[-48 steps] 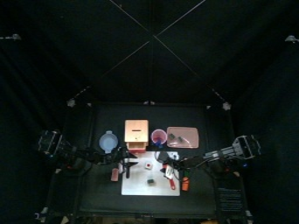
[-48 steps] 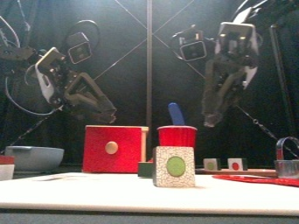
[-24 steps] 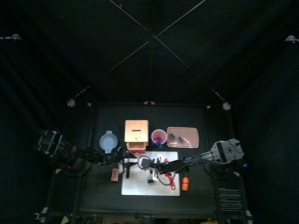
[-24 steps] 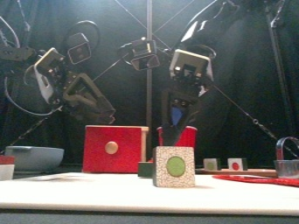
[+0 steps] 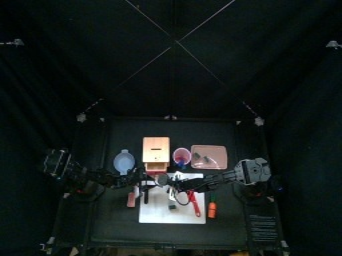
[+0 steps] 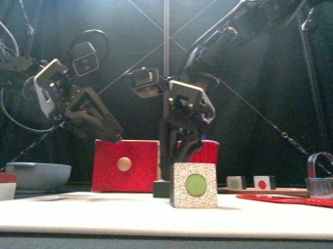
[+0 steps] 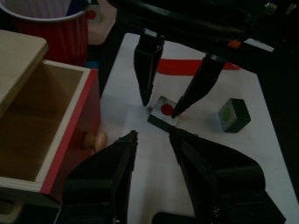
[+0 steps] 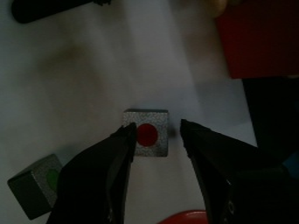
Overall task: Place sushi on board then cut the sushi with the knife then place the pieces on the plate
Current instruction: Place the 4 sushi pieces on the plate
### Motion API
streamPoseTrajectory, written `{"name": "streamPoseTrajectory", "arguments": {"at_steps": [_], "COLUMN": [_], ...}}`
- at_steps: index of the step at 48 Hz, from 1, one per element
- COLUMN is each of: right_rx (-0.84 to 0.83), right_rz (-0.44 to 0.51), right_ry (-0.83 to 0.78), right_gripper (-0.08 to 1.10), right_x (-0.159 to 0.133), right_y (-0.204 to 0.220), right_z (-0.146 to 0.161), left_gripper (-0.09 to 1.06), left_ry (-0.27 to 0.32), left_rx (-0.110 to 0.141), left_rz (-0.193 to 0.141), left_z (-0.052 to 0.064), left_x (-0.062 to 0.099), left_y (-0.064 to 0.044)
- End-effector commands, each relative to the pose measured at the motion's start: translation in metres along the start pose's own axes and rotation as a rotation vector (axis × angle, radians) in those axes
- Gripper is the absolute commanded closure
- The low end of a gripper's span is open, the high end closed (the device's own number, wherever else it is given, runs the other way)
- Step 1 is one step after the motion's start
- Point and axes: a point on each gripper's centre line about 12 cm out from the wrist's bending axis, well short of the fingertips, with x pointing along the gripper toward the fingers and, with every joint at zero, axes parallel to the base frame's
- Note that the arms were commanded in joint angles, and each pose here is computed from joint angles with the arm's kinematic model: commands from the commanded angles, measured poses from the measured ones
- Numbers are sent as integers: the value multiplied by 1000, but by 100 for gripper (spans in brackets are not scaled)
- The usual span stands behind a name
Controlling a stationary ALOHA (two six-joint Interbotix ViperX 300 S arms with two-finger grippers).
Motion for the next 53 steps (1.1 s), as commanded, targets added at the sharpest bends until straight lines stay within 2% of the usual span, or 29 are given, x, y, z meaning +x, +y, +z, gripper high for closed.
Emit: {"name": "streamPoseTrajectory", "arguments": {"at_steps": [1,39,53], "right_rx": [37,104,122], "right_rz": [23,52,53], "right_ry": [-24,-19,9], "right_gripper": [22,22,22], "right_x": [-8,-14,-7], "right_y": [0,-2,-2], "right_z": [9,10,3], "left_gripper": [21,21,21], "left_ry": [-24,-27,-20], "left_rx": [-9,-11,-27], "left_rz": [-1,-1,10], "left_z": [7,8,6], "left_x": [-1,0,-1], "left_y": [-1,-2,-1]}}
